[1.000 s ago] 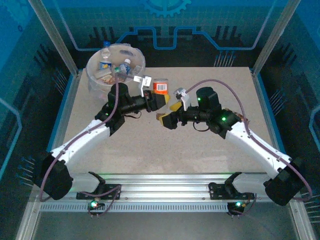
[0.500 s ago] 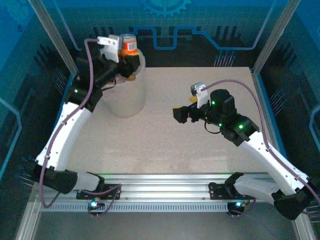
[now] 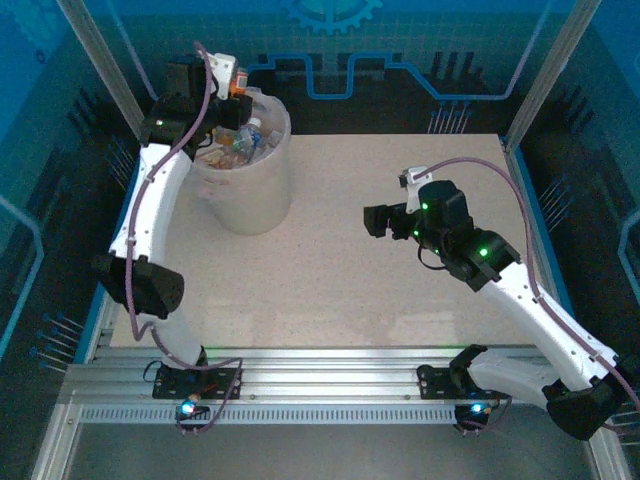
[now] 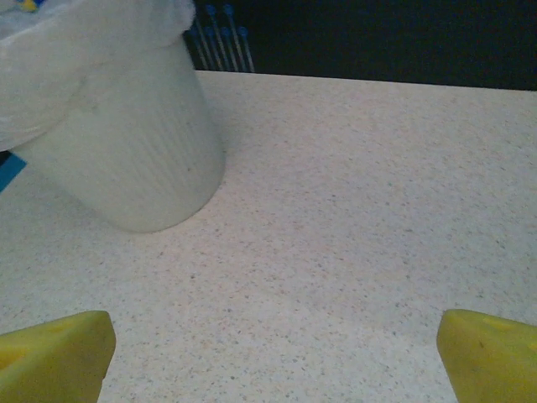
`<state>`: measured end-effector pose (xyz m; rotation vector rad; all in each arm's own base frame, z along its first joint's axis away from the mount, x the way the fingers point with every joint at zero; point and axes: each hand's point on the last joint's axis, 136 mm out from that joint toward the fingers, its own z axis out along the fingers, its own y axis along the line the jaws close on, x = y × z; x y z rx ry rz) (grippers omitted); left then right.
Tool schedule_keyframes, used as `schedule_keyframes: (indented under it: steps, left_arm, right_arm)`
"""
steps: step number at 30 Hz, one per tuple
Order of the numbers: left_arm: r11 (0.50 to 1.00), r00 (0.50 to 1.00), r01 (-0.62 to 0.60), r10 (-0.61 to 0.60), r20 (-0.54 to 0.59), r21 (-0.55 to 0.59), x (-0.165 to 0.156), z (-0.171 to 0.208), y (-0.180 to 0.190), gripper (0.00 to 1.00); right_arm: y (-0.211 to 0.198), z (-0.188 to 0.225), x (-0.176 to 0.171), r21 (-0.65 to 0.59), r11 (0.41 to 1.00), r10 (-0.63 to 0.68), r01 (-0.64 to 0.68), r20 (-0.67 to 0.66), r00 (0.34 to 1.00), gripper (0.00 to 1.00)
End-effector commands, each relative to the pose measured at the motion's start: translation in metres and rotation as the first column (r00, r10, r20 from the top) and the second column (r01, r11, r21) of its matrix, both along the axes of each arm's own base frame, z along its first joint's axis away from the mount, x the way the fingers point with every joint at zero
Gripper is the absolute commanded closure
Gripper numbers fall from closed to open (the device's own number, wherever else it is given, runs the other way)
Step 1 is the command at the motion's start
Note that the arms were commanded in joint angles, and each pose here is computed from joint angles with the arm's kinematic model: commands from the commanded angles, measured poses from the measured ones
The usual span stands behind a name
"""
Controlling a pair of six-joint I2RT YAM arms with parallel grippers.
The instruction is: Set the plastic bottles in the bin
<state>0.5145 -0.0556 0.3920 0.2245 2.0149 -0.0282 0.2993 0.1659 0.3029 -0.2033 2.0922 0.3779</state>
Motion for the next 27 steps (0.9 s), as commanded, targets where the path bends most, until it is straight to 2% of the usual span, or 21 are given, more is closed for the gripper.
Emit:
schedule_keyframes:
  steps: [1,6,7,9,15,23,27]
  left_arm:
    - [0.991,0.998,-0.045,0.050,-0.041,0.127,0.002,-0.009,0.022,0.58]
    - [0.983,0.995,-0.018,0.035,-0.089,0.183,0.018,-0.028,0.022,0.52]
    - [0.982,0.995,-0.016,0.034,-0.094,0.190,0.020,-0.030,0.023,0.49]
    - [0.981,0.993,-0.006,0.029,-0.115,0.195,0.023,-0.037,0.022,0.35]
    - [0.982,0.993,-0.004,0.027,-0.119,0.191,0.025,-0.039,0.021,0.13]
    - [0.986,0.997,-0.004,0.016,-0.073,0.164,0.012,-0.015,0.017,0.02]
    - [0.988,0.999,-0.019,0.025,-0.037,0.155,0.002,0.000,0.019,0.01]
  right_arm:
    - [-0.023,0.005,0.005,0.015,0.993,-0.121,0.121,-0.011,0.993,0.00]
    - [-0.046,-0.003,0.008,0.019,0.977,-0.210,0.212,-0.069,0.975,0.00]
    - [-0.051,-0.004,0.008,0.017,0.973,-0.229,0.231,-0.081,0.970,0.00]
    - [-0.064,-0.009,0.010,0.005,0.963,-0.266,0.268,-0.121,0.956,0.00]
    - [-0.105,-0.033,0.023,-0.031,0.934,-0.350,0.355,-0.276,0.895,0.00]
    - [-0.157,-0.078,0.047,-0.073,0.888,-0.436,0.454,-0.448,0.781,0.00]
    - [-0.180,-0.094,0.055,-0.065,0.869,-0.454,0.491,-0.502,0.736,0.00]
